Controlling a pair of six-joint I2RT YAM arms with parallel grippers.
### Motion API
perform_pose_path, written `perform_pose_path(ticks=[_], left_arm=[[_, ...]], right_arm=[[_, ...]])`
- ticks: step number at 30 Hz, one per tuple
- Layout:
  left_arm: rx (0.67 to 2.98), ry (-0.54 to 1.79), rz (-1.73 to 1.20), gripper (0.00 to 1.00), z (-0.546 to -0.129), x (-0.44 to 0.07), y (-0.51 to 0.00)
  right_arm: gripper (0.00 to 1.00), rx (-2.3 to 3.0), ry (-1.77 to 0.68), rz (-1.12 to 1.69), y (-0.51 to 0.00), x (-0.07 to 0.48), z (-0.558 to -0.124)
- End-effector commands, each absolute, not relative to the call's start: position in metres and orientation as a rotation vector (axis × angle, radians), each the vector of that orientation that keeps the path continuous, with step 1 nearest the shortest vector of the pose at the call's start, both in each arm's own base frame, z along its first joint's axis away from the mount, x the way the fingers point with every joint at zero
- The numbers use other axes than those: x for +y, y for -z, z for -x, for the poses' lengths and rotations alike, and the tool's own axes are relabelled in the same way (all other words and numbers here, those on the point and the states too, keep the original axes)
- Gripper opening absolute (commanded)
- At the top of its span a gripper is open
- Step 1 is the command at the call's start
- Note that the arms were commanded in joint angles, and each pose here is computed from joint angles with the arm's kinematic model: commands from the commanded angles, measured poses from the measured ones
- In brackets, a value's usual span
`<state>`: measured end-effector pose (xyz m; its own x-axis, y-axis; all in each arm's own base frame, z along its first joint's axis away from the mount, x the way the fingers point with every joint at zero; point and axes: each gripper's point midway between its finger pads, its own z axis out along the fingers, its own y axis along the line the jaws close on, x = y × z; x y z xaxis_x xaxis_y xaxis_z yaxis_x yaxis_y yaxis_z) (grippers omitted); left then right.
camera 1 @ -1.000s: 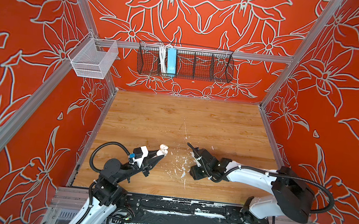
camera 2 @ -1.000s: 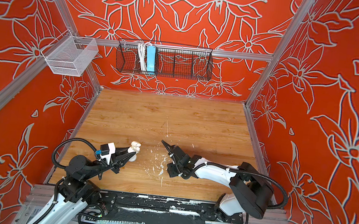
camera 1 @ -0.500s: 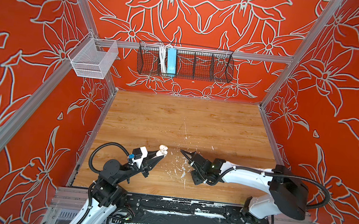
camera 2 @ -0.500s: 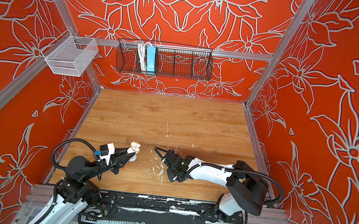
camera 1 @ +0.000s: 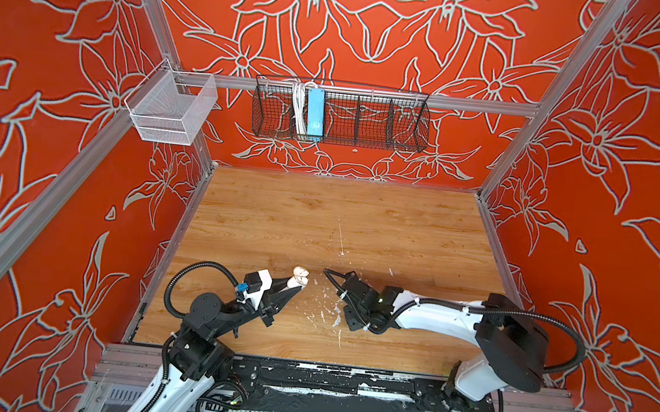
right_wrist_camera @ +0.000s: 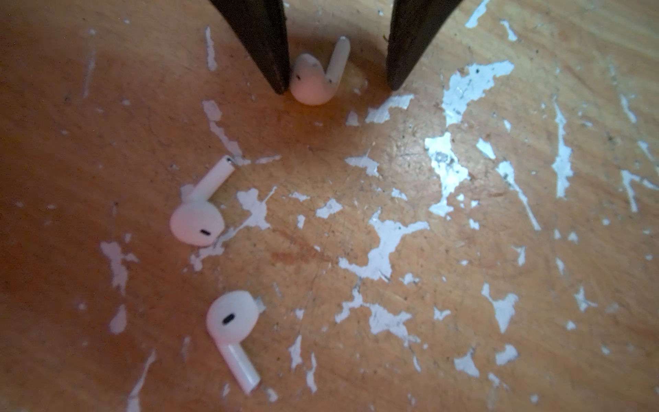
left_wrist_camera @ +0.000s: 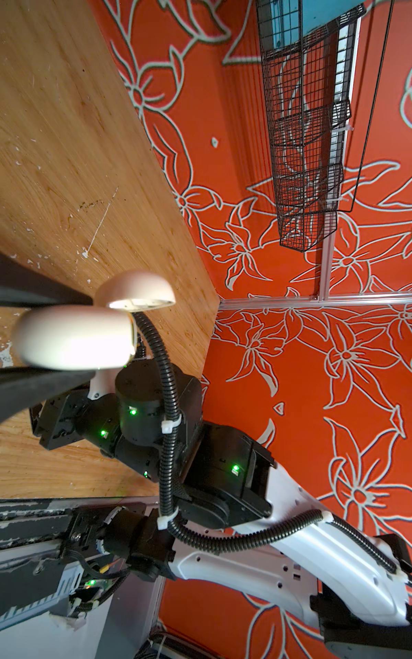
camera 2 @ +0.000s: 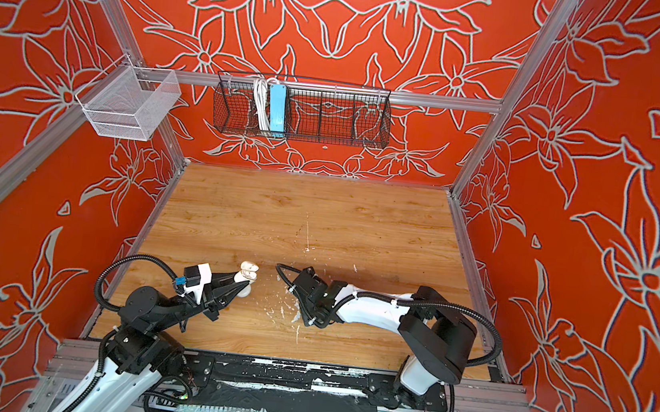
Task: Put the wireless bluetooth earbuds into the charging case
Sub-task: 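Lower the open right gripper toward a white earbud on the table, then close the right gripper on the white earbud and lift it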
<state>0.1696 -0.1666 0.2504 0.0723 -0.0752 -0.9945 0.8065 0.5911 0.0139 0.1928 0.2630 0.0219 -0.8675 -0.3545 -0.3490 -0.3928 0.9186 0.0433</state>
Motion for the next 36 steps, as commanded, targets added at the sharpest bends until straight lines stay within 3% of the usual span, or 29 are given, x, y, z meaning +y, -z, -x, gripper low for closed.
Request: perform_pose_path(ticks=[1, 9, 16, 26, 32, 36], left_arm=[[1.309, 0.735, -0.698, 0.00, -0.167, -0.165, -0.262], [1.305, 0.737, -0.699, 0.00, -0.167, -0.165, -0.264], [1.307, 0.740, -0.699, 0.00, -0.167, -0.165, -0.263], [1.305, 0.743, -0.700, 0.00, -0.166, -0.166, -0.263], [1.295, 0.756, -0.712, 0.00, -0.165, -0.168, -0.265], [1.261, 0.777, -0.746, 0.00, -0.164, -0.174, -0.267]], right_arm=[[0.45, 2.777, -0.174, 0.513, -0.014, 0.266, -0.190], [0.44, 2.774, -0.108, 0.506, -0.010, 0.256, -0.190], [0.26, 2.789, -0.060, 0.520, -0.001, 0.251, -0.190], [0.16, 2.777, -0.107, 0.489, -0.008, 0.251, -0.188], [0.13, 2.669, -0.242, 0.425, -0.047, 0.262, -0.194], [0.11, 2.434, -0.446, 0.369, -0.119, 0.280, -0.212]])
